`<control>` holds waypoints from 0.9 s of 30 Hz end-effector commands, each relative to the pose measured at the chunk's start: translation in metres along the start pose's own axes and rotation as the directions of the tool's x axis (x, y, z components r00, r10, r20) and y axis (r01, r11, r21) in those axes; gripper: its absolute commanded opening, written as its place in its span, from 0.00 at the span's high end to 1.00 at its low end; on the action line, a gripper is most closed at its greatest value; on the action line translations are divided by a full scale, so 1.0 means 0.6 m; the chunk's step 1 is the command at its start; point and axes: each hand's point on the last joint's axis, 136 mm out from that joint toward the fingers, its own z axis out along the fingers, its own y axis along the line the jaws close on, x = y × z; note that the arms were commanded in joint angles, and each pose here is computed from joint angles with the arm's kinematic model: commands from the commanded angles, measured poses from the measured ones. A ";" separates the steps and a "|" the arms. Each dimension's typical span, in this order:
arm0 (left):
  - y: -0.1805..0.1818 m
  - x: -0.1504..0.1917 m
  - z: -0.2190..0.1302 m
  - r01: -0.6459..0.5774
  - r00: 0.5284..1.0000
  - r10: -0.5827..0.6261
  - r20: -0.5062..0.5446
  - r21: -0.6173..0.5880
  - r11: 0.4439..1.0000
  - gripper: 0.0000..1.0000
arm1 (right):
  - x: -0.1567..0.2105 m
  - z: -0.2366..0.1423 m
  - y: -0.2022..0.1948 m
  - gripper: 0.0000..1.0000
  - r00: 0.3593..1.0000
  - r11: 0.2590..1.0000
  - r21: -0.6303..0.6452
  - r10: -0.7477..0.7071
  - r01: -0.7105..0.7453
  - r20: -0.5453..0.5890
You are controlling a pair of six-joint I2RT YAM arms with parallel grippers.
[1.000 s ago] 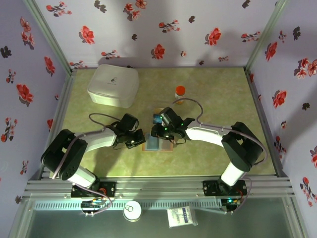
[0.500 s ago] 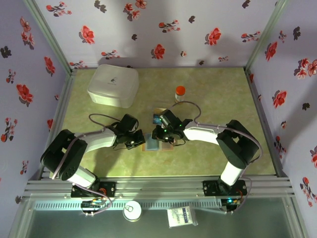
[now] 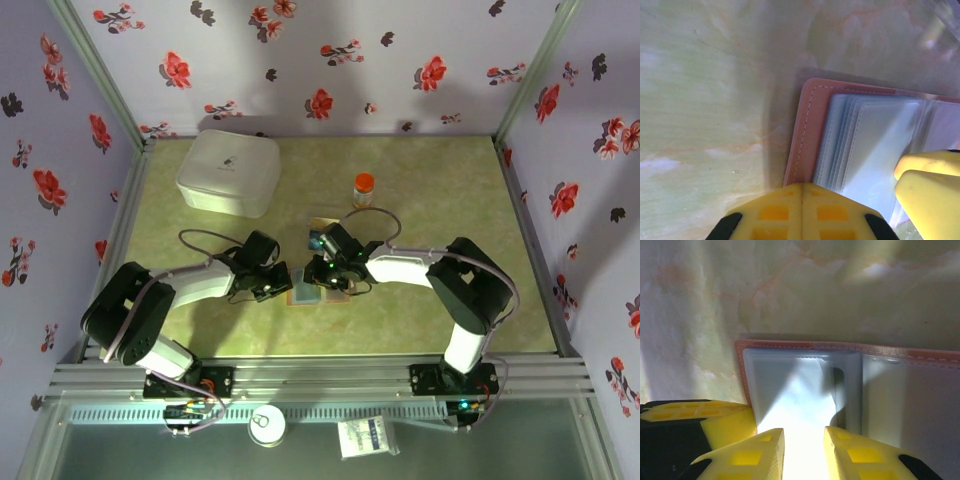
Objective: Take the credit cards out of the card holder
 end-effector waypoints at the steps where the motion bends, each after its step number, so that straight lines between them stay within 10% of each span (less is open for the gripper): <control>1: 0.026 0.006 0.002 0.001 1.000 -0.002 -0.005 -0.078 0.997 1.00 | 0.009 0.001 -0.015 0.72 1.000 0.998 0.066 -0.020 0.021 -0.022; 27: 0.019 -0.003 -0.015 -0.016 1.000 0.018 0.024 -0.086 0.996 0.99 | 0.003 -0.021 -0.028 0.74 0.999 0.994 0.107 -0.039 0.039 0.001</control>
